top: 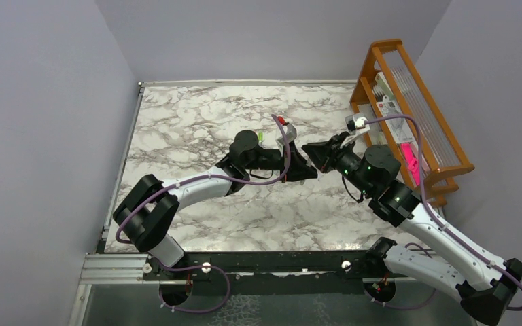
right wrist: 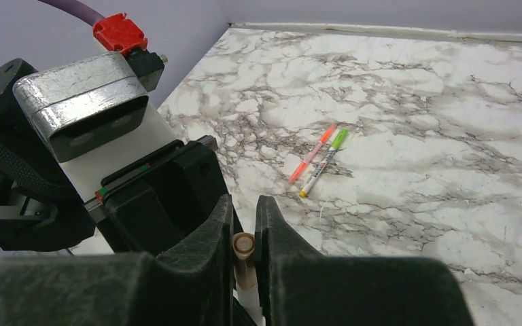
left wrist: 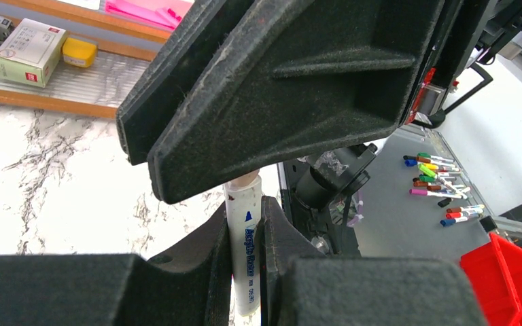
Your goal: Insert the pens into the pen caps
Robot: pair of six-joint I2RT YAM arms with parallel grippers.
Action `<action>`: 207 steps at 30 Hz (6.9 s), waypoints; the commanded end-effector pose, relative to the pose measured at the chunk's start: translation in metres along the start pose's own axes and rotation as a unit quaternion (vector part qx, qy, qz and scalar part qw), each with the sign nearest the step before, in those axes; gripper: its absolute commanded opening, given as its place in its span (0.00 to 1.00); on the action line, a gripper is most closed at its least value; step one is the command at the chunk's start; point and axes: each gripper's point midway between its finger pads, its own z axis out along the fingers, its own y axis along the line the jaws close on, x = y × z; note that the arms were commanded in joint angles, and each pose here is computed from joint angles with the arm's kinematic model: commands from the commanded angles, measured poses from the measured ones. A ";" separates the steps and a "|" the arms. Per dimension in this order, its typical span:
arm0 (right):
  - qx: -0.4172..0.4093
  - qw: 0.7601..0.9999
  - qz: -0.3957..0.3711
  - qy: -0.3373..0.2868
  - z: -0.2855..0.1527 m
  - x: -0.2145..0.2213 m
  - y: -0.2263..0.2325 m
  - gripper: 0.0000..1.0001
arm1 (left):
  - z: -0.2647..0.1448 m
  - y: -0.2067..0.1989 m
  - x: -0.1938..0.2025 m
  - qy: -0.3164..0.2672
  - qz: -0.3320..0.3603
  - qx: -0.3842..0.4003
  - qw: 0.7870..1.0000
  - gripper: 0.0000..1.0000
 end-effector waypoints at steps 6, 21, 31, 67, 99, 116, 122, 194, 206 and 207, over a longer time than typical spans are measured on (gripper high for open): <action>0.033 0.997 0.022 0.066 -0.001 0.027 -0.009 0.01 | 0.003 0.015 -0.019 -0.027 0.016 -0.050 0.998 0.00; 0.050 0.988 0.073 0.128 -0.002 0.079 -0.018 0.01 | 0.009 0.034 -0.047 -0.059 0.035 -0.106 0.992 0.00; 0.069 0.983 0.071 0.155 -0.010 0.104 -0.029 0.01 | 0.013 0.035 -0.094 -0.101 0.066 -0.128 0.984 0.00; 0.035 0.975 0.022 0.219 -0.030 0.158 -0.030 0.01 | 0.013 0.059 -0.182 -0.165 0.073 -0.137 0.974 0.00; -0.050 0.997 0.011 0.060 -0.024 0.048 0.017 0.06 | -0.006 0.039 -0.093 -0.069 0.090 -0.088 0.990 0.00; -0.059 0.998 -0.006 0.031 -0.023 0.026 0.023 0.31 | -0.002 0.046 -0.049 -0.032 0.068 -0.090 0.993 0.00; -0.040 0.998 -0.002 0.045 -0.021 0.038 0.014 0.35 | -0.005 0.029 -0.064 -0.042 0.086 -0.073 0.993 0.00; -0.058 0.997 -0.050 -0.031 -0.021 0.016 0.015 0.01 | -0.004 -0.022 -0.097 -0.109 -0.034 -0.031 0.993 0.06; -0.138 0.987 -0.019 -0.083 -0.052 -0.001 0.041 0.01 | -0.016 -0.045 -0.108 -0.125 0.032 -0.010 0.992 0.67; -0.149 0.985 -0.017 -0.083 -0.054 -0.001 0.045 0.01 | -0.017 -0.048 -0.109 -0.127 0.036 -0.007 0.991 0.67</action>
